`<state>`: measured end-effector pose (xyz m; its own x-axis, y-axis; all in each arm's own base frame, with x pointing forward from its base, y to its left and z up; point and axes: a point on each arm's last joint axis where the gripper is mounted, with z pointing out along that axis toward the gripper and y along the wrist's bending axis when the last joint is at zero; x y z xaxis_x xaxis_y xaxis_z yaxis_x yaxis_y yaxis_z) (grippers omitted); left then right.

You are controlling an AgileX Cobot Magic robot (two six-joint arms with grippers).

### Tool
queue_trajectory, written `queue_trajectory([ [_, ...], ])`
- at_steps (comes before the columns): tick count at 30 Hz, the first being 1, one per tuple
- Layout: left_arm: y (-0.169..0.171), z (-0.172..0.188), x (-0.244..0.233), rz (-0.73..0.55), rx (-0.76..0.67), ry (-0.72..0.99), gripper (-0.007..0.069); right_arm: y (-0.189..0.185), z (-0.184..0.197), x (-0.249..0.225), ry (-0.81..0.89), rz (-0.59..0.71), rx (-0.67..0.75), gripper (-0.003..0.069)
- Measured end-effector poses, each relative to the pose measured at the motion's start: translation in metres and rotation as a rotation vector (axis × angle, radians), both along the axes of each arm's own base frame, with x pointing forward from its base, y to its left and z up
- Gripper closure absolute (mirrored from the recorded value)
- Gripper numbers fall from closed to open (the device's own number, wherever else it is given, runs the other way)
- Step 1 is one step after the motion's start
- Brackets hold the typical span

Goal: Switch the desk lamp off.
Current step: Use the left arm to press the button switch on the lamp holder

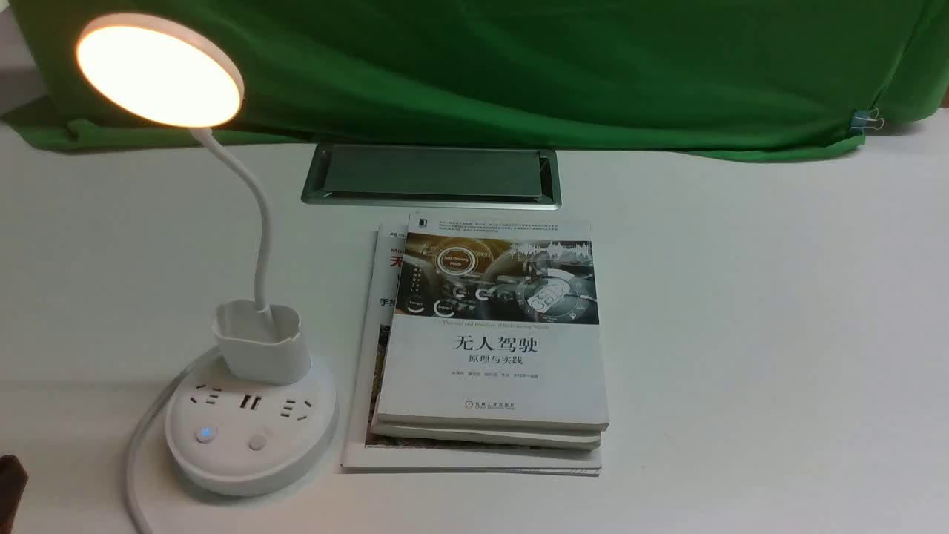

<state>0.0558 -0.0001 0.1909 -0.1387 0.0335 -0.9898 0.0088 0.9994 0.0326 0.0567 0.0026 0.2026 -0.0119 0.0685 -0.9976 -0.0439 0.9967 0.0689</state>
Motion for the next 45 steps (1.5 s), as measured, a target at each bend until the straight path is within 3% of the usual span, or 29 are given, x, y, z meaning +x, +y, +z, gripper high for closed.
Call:
queue_trajectory([
  [14, 0.000, 0.000, 0.000, 0.000, 0.000, -0.001, 0.0606, 0.000, 0.000, 0.000, 0.000, 0.000, 0.000, 0.0622],
  [26, 0.000, 0.008, 0.001, -0.002, -0.002, -0.092, 0.0606, 0.000, 0.000, 0.000, 0.000, 0.000, 0.000, 0.0622],
  [29, -0.001, 0.014, 0.001, -0.003, -0.068, -0.157, 0.0606, 0.000, 0.000, 0.000, 0.000, 0.000, 0.000, 0.0622],
  [33, 0.003, 0.039, -0.003, 0.011, -0.252, -0.439, 0.0606, 0.000, 0.000, 0.000, 0.000, 0.000, 0.000, 0.0622],
  [37, 0.006, 0.060, -0.010, 0.014, -0.307, -0.619, 0.0606, 0.000, 0.000, 0.000, -0.001, 0.000, 0.000, 0.0622],
  [40, 0.004, 0.088, -0.012, -0.004, -0.295, -0.609, 0.0606, 0.000, 0.000, 0.000, -0.001, 0.000, 0.000, 0.0622],
  [42, 0.001, 0.126, -0.009, -0.020, -0.261, -0.510, 0.0606, 0.000, 0.000, 0.000, -0.001, 0.000, 0.000, 0.0622],
  [45, -0.002, 0.151, 0.005, -0.022, -0.243, -0.307, 0.0606, 0.000, 0.000, 0.000, -0.001, 0.000, 0.000, 0.0622],
])
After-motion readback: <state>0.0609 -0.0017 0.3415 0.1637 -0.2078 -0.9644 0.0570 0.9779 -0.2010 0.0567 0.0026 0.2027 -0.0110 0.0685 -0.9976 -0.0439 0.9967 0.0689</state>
